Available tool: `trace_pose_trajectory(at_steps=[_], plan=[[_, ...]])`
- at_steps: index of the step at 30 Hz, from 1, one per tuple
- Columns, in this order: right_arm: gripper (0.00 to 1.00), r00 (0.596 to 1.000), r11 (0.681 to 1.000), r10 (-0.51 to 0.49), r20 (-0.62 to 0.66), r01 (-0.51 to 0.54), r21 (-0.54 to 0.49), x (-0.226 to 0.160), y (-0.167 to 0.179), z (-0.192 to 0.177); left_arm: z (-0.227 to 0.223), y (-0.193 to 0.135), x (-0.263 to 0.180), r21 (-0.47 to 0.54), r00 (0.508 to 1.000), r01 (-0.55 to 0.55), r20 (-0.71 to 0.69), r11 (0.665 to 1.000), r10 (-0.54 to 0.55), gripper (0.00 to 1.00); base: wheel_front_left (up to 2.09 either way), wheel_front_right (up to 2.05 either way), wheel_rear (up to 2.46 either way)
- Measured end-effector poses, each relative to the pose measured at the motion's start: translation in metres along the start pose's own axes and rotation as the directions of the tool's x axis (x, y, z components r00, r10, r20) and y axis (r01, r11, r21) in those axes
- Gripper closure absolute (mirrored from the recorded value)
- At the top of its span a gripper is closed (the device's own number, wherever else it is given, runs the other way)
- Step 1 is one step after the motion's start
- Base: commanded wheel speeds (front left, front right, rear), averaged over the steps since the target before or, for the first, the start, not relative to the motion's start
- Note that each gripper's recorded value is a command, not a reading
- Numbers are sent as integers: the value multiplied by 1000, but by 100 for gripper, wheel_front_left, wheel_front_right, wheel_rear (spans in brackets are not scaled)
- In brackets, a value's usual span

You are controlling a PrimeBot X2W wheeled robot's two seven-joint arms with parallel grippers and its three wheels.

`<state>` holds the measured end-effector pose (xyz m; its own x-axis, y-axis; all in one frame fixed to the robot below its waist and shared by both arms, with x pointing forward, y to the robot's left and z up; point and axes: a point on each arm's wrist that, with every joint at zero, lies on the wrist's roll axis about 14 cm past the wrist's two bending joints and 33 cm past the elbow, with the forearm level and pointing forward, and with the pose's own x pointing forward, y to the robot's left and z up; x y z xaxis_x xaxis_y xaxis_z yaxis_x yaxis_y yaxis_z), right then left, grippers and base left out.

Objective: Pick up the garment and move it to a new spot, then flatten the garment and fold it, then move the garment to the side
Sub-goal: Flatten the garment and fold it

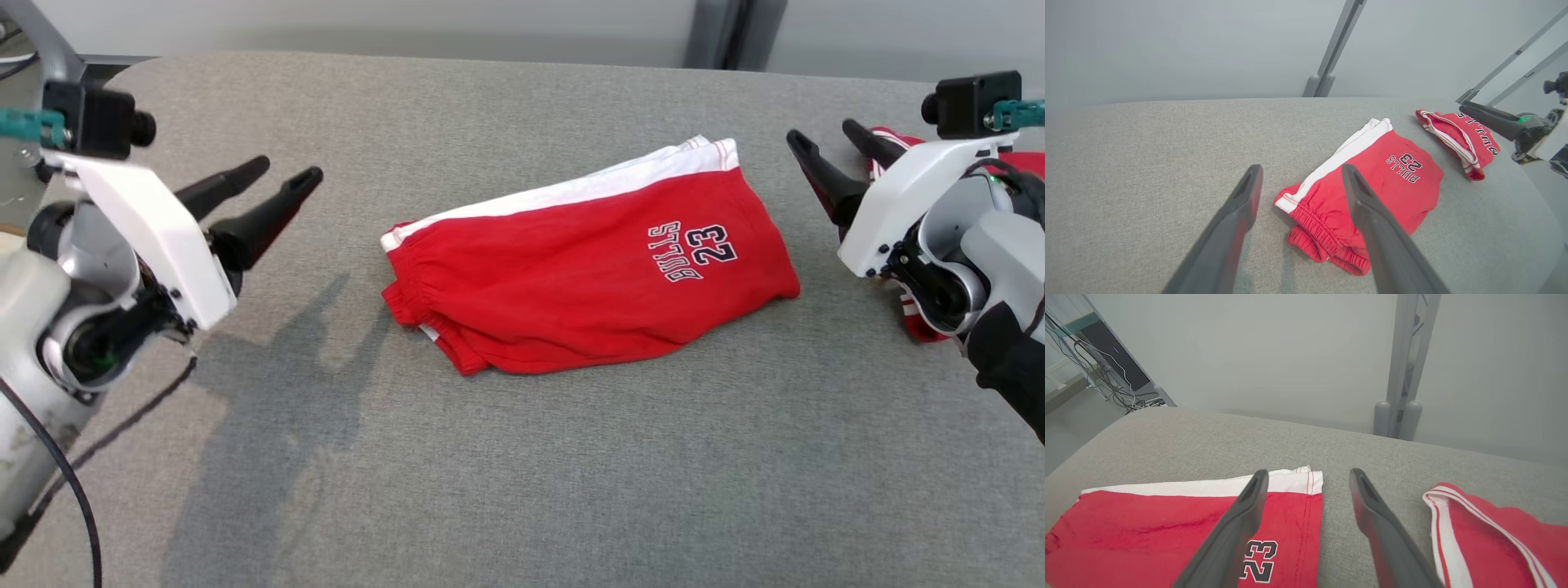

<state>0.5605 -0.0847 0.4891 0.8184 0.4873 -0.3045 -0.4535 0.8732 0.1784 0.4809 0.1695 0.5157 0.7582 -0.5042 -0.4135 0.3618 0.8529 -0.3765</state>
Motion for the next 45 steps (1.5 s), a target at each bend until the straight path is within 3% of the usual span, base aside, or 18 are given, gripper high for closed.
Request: trace_pose_trajectory(at_steps=[7,13,24,35,36,37,38,45], plan=[[0,989,996,-30,-146,42,79,10,-8,-31,0,14,-19,66,977,-99,198,993,84,0,0,0,0],[0,969,989,-19,-245,54,141,21,-4,-57,-5,29,-42,11,915,-198,359,980,181,0,0,0,0],[0,918,968,-23,-397,120,222,34,-8,-97,-36,33,-65,-140,874,-235,403,962,272,0,0,0,0],[0,898,943,57,-436,95,319,41,14,-107,-50,29,-69,-172,858,-251,417,952,302,0,0,0,0],[51,896,943,60,-439,94,320,41,15,-108,-51,28,-69,-174,857,-251,418,952,302,0,0,0,0],[84,896,943,60,-440,93,319,41,15,-108,-50,26,-69,-176,855,-246,424,953,299,0,0,0,0],[100,896,944,60,-441,93,317,41,15,-108,-48,24,-69,-175,852,-242,432,954,295,0,0,0,0],[100,909,945,68,-410,73,319,32,22,-101,-40,17,-75,-158,827,-240,483,958,287,0,0,0,0]])
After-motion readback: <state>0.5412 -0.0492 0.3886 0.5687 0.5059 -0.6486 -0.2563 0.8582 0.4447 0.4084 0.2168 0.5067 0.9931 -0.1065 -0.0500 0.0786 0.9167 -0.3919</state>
